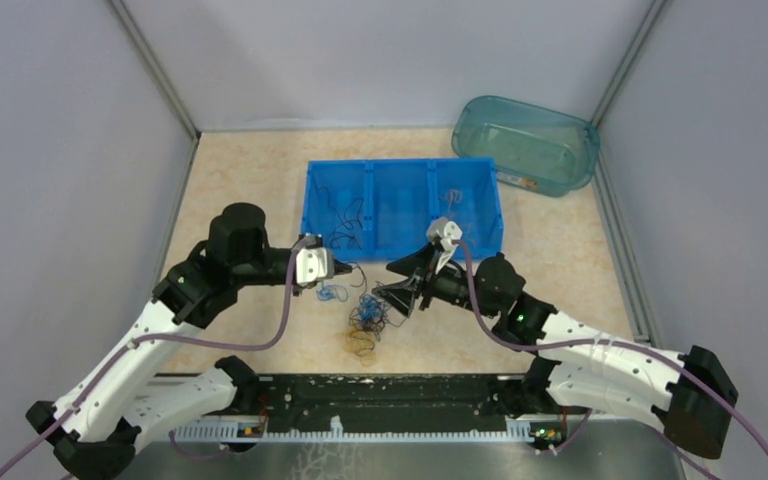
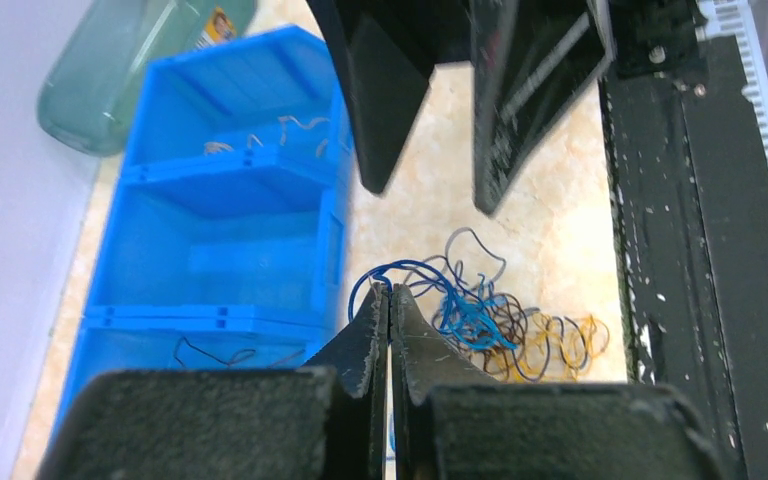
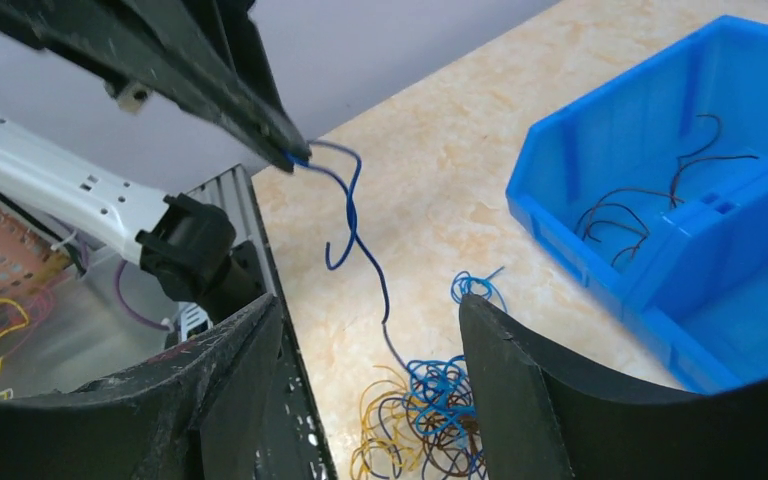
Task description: Untangle the cables
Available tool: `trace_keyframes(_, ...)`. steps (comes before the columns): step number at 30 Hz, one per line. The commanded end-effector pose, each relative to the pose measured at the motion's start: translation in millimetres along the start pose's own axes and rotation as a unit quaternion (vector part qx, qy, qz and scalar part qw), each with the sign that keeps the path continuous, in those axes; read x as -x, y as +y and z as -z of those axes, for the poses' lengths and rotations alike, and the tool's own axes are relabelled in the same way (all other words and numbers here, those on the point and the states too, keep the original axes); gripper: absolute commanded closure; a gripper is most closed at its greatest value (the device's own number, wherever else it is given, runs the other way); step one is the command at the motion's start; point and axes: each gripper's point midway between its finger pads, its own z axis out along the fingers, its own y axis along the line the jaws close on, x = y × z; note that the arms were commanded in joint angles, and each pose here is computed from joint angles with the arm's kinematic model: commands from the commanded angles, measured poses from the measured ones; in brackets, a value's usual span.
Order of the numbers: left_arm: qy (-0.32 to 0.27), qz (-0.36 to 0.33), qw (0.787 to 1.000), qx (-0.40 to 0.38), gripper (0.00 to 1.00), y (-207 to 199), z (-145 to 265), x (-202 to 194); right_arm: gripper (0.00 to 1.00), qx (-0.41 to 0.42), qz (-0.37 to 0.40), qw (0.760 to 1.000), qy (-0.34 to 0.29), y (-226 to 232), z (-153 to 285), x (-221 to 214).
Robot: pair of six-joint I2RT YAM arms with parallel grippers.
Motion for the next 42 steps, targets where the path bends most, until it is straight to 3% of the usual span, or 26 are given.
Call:
trace_keyframes(1,-0.046,0.001,0.999,0.013,0.99,14.2,6.9,42.7,0.34,0.066,0.044,0.996,-0.028,24.4,-14.6,23.6)
trace_keyframes(10,-0.079,0.034,0.996,0.007,0.99,20.3,11.9,75.5,0.37,0.084,0.031,0.995,-0.05,23.6,-56.6,26.8)
trace_keyframes(19,-0.146,-0.028,0.987,0.066,1.0,59.2,35.4,146.9,0.47,0.05,-0.015,0.999,-0.001,-1.3,-68.8,-39.9)
trace_keyframes(29,-0.216,-0.11,0.962,0.129,0.99,85.4,73.5,218.3,0.58,0.002,-0.057,0.998,0.038,-27.4,-54.6,-104.5)
trace_keyframes(36,-0.257,-0.186,0.923,0.218,1.0,109.5,108.1,259.5,0.58,-0.036,-0.068,0.995,0.064,-38.2,-30.2,-136.4)
trace_keyframes(42,-0.293,-0.254,0.86,0.331,1.0,135.2,152.8,299.0,0.57,-0.068,-0.075,0.992,0.081,-47.5,-7.4,-158.4)
